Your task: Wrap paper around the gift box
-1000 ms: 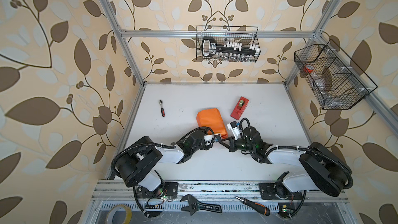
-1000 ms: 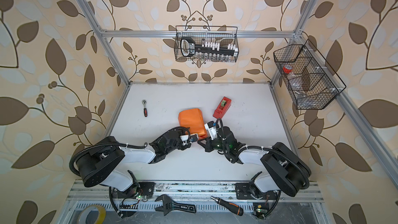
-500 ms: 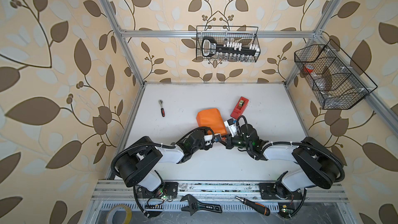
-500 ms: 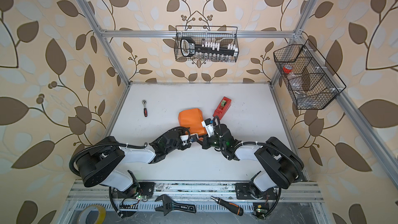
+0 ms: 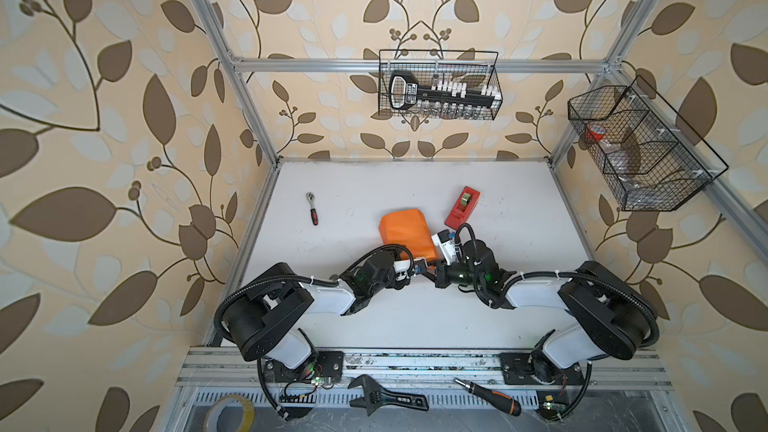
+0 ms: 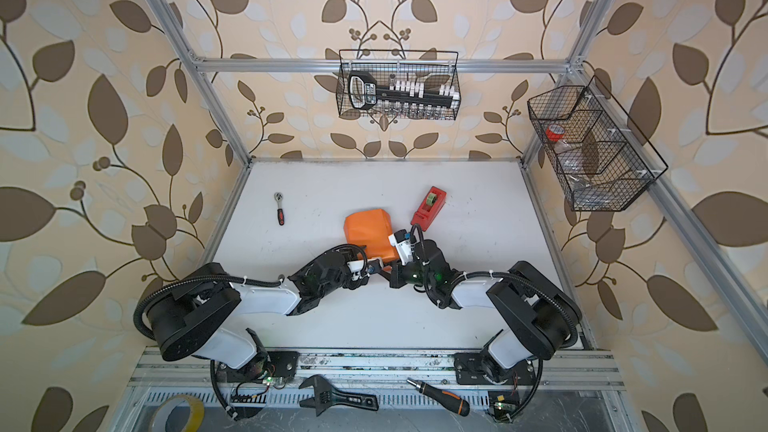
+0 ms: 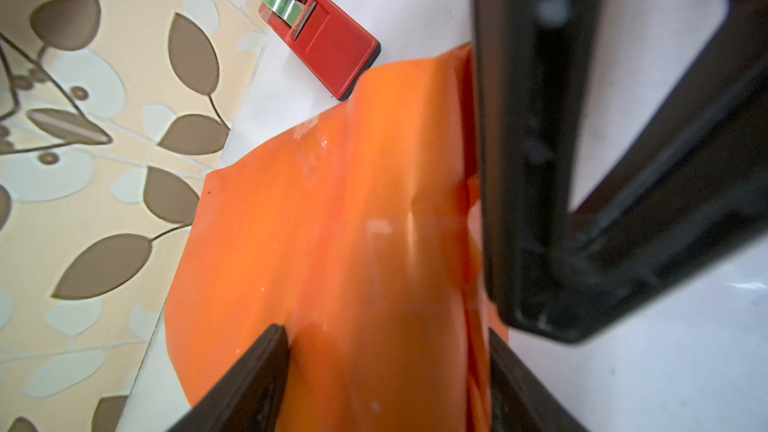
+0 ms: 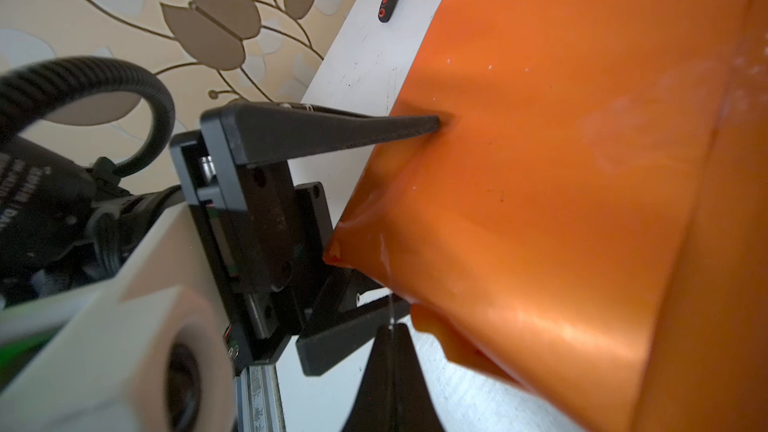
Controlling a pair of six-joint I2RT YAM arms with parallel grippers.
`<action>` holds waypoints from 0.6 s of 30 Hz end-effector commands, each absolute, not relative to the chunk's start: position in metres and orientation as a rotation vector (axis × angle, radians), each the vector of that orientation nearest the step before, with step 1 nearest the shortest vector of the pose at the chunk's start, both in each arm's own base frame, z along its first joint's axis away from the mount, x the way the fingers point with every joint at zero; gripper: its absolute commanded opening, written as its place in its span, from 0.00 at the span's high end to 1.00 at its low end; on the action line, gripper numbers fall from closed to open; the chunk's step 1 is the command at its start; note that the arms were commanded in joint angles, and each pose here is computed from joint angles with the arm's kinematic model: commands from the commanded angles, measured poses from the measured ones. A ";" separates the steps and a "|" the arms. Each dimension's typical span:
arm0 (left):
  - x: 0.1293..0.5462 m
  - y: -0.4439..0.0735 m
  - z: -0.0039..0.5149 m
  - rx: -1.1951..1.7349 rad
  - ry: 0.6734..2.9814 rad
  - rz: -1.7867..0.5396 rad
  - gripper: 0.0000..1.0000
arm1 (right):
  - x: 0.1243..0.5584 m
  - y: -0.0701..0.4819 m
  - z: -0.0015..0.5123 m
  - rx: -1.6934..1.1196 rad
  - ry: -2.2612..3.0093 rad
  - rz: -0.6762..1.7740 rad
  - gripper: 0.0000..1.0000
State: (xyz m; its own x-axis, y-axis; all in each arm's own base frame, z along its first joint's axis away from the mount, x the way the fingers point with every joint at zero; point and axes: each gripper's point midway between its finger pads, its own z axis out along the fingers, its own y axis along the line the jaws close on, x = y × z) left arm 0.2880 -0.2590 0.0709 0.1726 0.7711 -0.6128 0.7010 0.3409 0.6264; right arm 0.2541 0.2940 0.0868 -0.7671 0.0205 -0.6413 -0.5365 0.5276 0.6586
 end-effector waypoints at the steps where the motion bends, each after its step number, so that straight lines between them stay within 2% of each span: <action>1: 0.280 -0.237 0.035 1.466 1.685 0.115 0.29 | 0.258 0.299 0.091 -0.429 2.151 1.225 1.00; 18: 0.280 -0.238 0.035 1.467 1.687 0.111 0.29 | 0.271 0.294 0.089 -0.381 2.157 1.210 1.00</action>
State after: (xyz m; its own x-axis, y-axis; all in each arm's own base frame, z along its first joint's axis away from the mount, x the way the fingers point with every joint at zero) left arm 0.2881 -0.2591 0.0709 0.1716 0.7714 -0.6128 0.7017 0.3410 0.6256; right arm 0.2605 0.2893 0.0793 -0.7784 0.0327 -0.6270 -0.5120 0.5449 0.6641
